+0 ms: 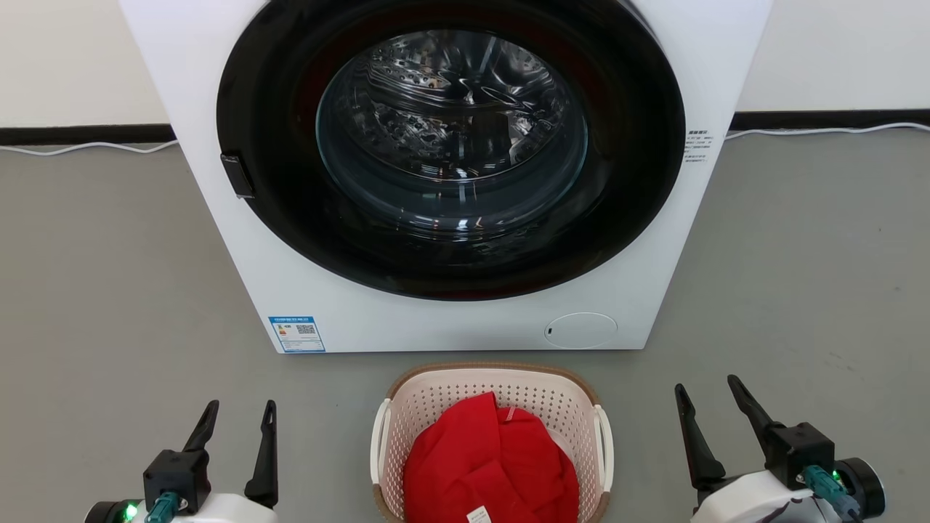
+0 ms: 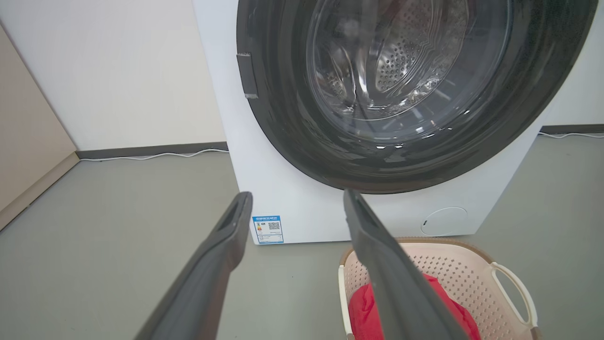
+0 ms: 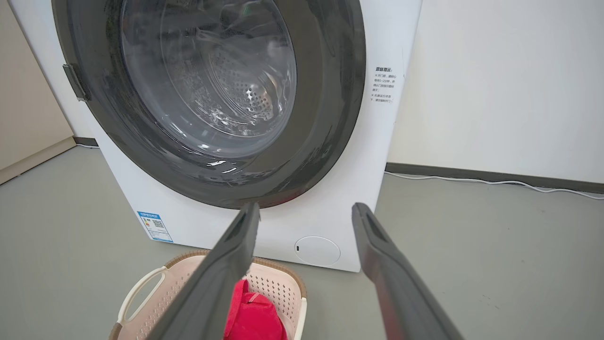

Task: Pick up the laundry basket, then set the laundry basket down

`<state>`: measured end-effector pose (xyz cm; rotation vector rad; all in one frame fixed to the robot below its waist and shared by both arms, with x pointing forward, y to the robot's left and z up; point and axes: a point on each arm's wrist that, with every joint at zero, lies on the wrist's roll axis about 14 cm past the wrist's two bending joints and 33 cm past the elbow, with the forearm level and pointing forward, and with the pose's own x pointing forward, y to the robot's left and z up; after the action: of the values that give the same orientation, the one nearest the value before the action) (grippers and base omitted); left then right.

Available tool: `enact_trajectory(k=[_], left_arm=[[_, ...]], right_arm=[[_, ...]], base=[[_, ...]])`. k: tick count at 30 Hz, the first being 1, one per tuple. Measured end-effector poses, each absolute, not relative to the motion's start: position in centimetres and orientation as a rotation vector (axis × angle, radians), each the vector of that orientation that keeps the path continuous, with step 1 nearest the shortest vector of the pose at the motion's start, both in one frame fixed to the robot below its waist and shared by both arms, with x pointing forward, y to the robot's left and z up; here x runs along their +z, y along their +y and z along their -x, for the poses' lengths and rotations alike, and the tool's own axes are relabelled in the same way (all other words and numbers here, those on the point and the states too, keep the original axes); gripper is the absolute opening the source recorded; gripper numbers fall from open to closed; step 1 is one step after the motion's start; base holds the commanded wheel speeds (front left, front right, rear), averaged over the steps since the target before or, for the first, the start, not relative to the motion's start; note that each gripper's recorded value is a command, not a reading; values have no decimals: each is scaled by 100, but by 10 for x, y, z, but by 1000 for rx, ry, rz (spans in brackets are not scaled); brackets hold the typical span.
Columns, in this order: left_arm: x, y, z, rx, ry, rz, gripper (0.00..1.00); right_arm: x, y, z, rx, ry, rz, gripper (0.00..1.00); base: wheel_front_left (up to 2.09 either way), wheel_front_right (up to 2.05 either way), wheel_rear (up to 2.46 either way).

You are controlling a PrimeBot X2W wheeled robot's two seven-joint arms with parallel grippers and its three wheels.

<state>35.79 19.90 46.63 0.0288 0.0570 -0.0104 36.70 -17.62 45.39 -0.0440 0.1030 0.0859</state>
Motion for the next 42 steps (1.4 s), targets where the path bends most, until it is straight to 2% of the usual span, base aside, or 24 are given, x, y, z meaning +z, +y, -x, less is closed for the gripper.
enact_trajectory(k=[17, 31, 42], left_arm=[[454, 201, -363, 3, 92, -4, 100], [429, 184, -415, -33, 148, 26, 100], [369, 166, -462, -75, 276, 77, 100]], right_arm=[[441, -180, -374, 70, 143, 16, 100], [403, -185, -421, 38, 241, -37, 100], [350, -174, -473, 63, 346, -56, 100]], base=[[0, 0, 0], [0, 0, 0], [0, 0, 0]])
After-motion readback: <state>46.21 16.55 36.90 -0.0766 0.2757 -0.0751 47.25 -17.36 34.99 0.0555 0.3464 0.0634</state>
